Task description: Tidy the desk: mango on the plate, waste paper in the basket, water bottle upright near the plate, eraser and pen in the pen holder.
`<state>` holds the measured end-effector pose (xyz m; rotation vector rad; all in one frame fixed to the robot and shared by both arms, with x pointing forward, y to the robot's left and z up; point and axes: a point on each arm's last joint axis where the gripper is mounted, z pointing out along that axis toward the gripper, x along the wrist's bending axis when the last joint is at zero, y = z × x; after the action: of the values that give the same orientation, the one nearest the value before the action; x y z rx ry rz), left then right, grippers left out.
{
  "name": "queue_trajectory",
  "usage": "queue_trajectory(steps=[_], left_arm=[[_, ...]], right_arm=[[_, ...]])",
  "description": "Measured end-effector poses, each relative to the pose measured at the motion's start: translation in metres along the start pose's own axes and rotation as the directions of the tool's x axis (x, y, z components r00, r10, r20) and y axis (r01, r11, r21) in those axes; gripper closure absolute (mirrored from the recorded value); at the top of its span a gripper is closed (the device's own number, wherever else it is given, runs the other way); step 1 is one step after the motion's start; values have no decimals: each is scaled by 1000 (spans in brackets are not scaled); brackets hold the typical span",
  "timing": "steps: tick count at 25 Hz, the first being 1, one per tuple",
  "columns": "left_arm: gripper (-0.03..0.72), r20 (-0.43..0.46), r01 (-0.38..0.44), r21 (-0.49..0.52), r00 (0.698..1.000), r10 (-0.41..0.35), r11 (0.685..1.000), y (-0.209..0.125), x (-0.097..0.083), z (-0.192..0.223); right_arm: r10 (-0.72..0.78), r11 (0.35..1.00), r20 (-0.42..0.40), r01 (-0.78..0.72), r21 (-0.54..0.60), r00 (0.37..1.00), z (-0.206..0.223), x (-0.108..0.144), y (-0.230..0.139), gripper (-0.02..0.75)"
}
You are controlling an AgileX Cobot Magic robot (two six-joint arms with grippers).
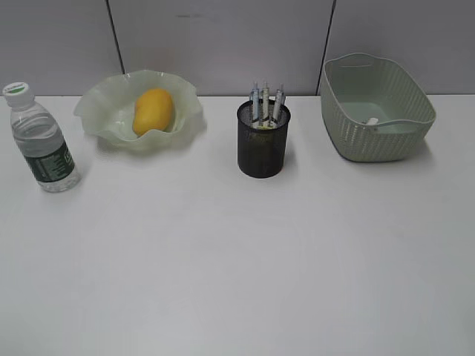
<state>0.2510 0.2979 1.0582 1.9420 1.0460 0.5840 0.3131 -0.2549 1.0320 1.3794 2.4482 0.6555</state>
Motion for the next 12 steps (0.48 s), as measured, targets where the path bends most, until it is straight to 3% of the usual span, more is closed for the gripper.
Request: queue_trajectory(steps=[5,12], left_arm=[[266,-32,21,-30,999,-22,999,-3,0,-4],[301,-184,104,-106,975,-123,989,-9,0,-14]], right_arm=[[4,991,7,-3,-135,1000,-19,0,-11,207],[137,941,90,-101,-324,987,-42,-5,-31,207]])
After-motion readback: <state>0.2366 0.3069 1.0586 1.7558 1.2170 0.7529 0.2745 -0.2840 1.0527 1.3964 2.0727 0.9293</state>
